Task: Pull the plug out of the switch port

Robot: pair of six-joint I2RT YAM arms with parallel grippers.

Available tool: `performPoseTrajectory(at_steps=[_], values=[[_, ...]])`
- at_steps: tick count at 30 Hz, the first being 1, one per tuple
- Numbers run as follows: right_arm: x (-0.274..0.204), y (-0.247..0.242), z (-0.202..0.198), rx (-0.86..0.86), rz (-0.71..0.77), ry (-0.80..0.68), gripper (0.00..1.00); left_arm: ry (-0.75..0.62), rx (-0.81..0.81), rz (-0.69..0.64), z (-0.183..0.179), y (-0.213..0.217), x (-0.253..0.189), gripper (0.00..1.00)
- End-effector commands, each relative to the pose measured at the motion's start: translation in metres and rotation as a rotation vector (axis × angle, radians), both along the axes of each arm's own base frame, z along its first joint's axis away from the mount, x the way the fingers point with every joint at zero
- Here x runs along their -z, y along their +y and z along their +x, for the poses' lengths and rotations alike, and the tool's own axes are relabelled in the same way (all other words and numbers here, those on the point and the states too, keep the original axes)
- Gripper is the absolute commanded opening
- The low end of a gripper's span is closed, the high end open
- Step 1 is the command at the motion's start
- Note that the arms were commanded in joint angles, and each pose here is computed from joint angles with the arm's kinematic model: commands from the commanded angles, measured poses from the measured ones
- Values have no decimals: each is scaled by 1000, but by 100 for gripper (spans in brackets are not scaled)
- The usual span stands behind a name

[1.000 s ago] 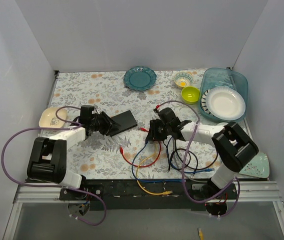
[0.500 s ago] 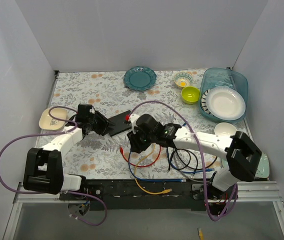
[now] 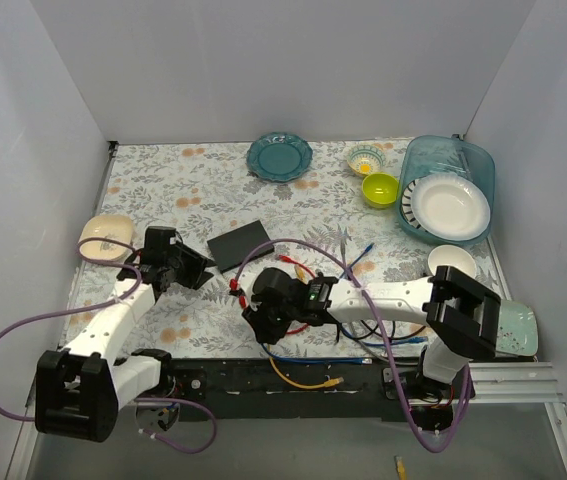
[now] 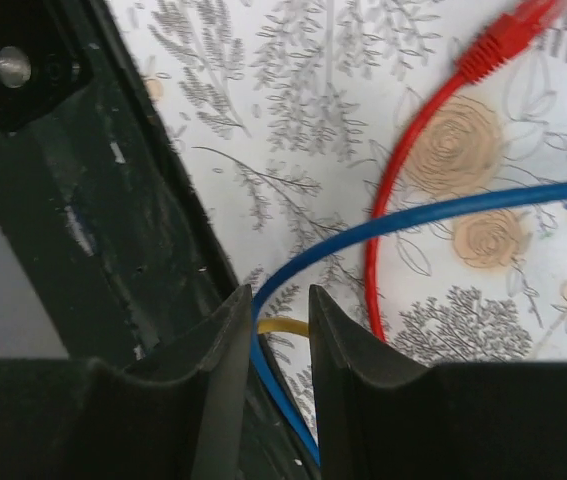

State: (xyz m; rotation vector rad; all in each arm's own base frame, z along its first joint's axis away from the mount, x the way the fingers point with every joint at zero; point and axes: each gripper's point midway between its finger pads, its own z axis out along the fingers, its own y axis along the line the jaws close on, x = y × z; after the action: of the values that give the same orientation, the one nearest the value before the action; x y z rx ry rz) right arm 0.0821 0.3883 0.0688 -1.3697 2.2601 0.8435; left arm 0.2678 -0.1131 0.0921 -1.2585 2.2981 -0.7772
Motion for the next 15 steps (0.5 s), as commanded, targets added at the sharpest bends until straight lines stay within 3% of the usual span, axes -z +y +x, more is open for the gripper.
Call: performPoseTrajectory(at_steps=[1, 4, 7, 11, 15], values=[[-15, -1, 38, 173, 13, -147, 36, 26, -68, 17, -16, 12, 1, 35], [-43, 8, 39, 126, 87, -188, 36, 14, -71, 20, -18, 13, -4, 35], [-51, 35, 15, -13, 153, -86, 35, 61, -112, 55, -27, 22, 6, 36], [-25, 49, 7, -75, 69, -12, 30, 119, -164, 92, -39, 32, 15, 37], [13, 51, -4, -83, 23, 79, 29, 88, -158, 90, -40, 30, 8, 37]])
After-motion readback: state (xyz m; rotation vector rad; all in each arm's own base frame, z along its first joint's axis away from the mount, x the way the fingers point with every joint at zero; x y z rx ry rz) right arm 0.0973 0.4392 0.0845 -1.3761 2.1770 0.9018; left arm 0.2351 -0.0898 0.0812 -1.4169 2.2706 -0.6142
